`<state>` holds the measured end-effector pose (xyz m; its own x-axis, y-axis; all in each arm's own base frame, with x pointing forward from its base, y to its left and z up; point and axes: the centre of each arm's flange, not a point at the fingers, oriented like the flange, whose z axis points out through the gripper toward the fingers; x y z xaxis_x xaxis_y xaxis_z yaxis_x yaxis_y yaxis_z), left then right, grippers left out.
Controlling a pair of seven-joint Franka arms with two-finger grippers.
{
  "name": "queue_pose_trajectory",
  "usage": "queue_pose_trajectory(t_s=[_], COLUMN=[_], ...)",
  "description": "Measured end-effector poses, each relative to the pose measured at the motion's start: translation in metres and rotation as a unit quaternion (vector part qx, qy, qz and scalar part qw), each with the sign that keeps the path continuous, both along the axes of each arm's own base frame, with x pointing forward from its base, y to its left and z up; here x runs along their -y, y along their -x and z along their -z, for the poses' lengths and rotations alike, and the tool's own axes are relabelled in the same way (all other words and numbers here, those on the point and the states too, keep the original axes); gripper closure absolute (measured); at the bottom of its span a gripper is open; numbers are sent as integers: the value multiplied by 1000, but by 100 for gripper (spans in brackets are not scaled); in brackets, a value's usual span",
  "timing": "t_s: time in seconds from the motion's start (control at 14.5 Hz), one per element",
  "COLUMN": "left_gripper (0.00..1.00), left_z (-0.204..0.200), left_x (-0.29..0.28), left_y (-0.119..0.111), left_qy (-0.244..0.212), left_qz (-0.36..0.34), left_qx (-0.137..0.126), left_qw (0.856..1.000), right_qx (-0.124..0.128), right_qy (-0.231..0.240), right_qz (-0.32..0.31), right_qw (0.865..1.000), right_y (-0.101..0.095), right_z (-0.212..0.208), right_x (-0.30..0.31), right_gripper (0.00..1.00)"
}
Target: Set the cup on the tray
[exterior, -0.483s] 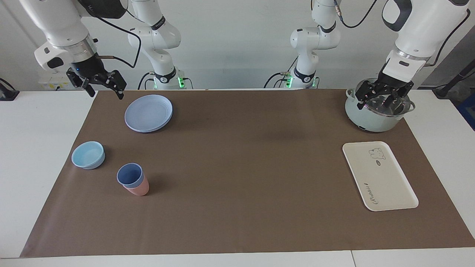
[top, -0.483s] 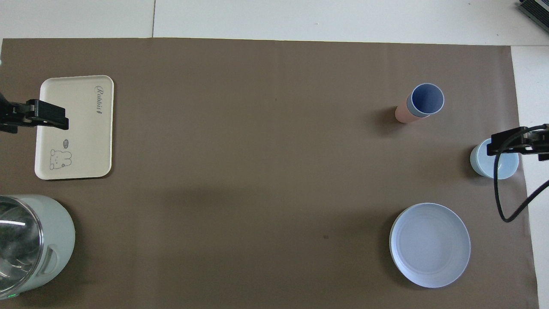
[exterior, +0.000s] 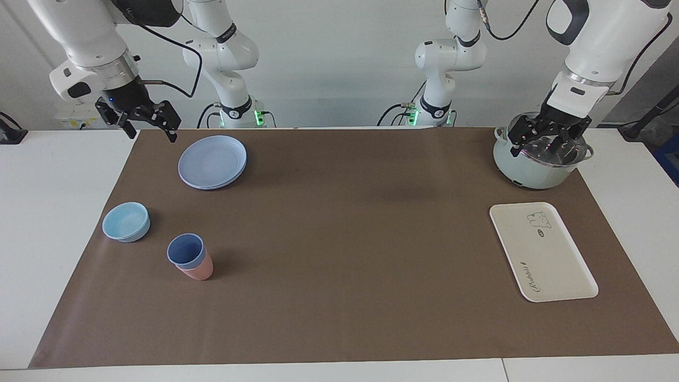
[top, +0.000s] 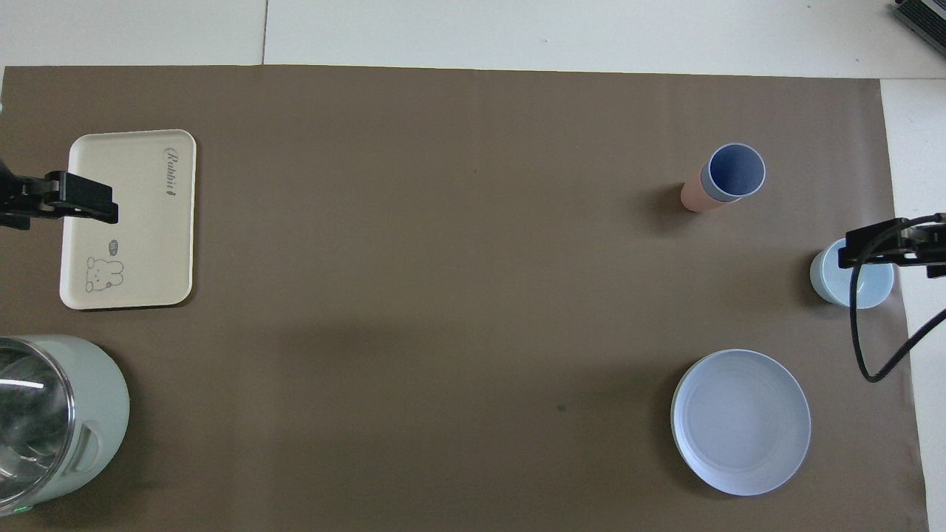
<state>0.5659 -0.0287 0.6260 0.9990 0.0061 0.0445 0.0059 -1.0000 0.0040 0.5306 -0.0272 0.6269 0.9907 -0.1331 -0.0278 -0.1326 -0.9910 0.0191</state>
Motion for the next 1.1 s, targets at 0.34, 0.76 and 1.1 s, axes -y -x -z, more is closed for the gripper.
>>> queue_pose_trajectory(t_s=[0.34,0.76,1.1], left_gripper=[0,0,0], left_z=[0,1,1], left_x=[2,1,1], left_y=[0,0,0], left_qy=[0,-2,-2], left_qz=[9,55,56], left_qx=[0,-1,-1], left_qw=[1000,998,998], right_qx=[28,93,170], right_qy=[1,-24,-99], right_qz=[-30,-213,-346], right_qw=[999,972,918], right_y=[-7,-19,-21], right_z=[2,42,108], right_x=[8,67,120], right_gripper=[0,0,0])
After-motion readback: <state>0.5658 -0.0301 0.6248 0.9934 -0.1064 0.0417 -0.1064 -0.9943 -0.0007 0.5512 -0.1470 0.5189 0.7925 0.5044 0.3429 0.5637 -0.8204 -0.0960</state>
